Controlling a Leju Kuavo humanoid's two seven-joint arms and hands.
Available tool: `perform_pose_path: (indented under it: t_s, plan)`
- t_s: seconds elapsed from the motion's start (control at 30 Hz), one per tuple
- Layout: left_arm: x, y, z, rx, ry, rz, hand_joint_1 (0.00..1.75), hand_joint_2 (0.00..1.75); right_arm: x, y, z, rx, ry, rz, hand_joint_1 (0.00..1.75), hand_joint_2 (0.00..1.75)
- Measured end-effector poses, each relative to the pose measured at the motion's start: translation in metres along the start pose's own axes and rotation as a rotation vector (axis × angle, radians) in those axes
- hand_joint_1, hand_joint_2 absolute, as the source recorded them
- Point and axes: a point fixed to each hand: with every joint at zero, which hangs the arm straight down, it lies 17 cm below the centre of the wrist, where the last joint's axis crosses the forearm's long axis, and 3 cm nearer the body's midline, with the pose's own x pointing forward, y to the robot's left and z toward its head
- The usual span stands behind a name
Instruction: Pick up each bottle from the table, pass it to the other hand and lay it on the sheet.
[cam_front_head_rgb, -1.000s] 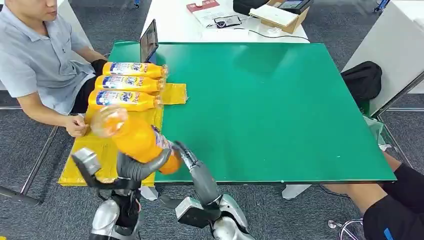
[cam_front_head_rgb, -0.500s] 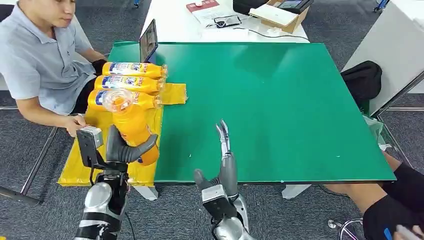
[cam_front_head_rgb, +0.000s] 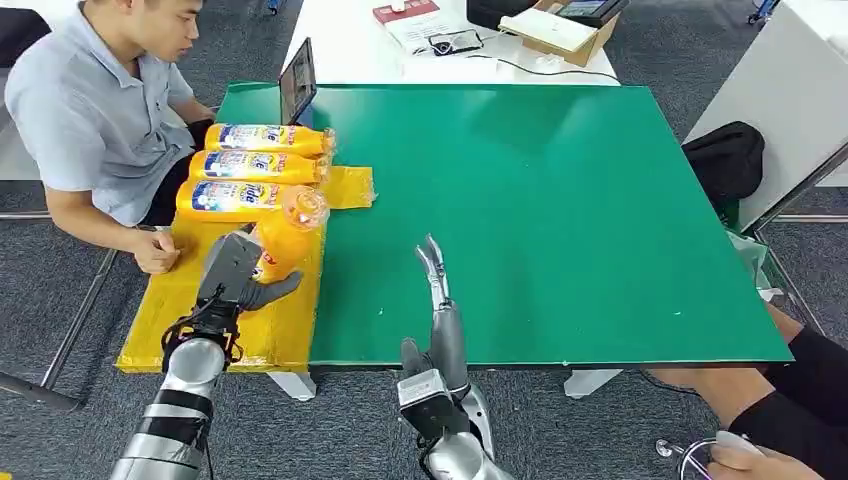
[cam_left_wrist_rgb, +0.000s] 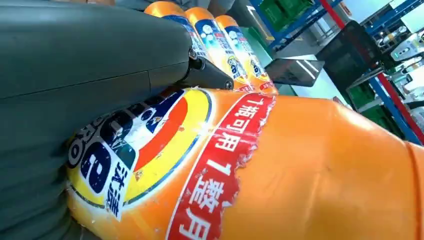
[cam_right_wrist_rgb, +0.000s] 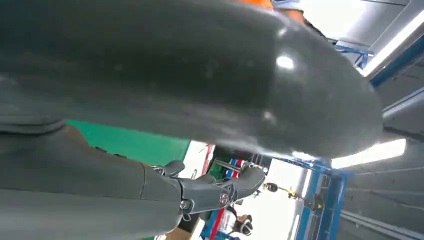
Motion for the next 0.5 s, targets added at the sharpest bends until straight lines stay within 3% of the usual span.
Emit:
perform_pose_path:
  t_s: [0.2,0.27,0.5]
  plan:
    - [-0.006,-0.001,0.001,-0.009,0.009,-0.012,1.64,1.75,0.0,0.0,0.0,0.001,0.0,-0.001,0.0,0.0]
    - [-0.008,0.0,0.0,-0.005,0.008,-0.046,1.75,1.75,0.0,0.001,0.0,0.003,0.0,-0.002,0.0,0.0]
    - [-0.059,0.004,-0.021,-0.097,0.049,-0.533,1.75,1.75,0.003,0.006,-0.002,0.02,-0.003,-0.035,0.0,0.0]
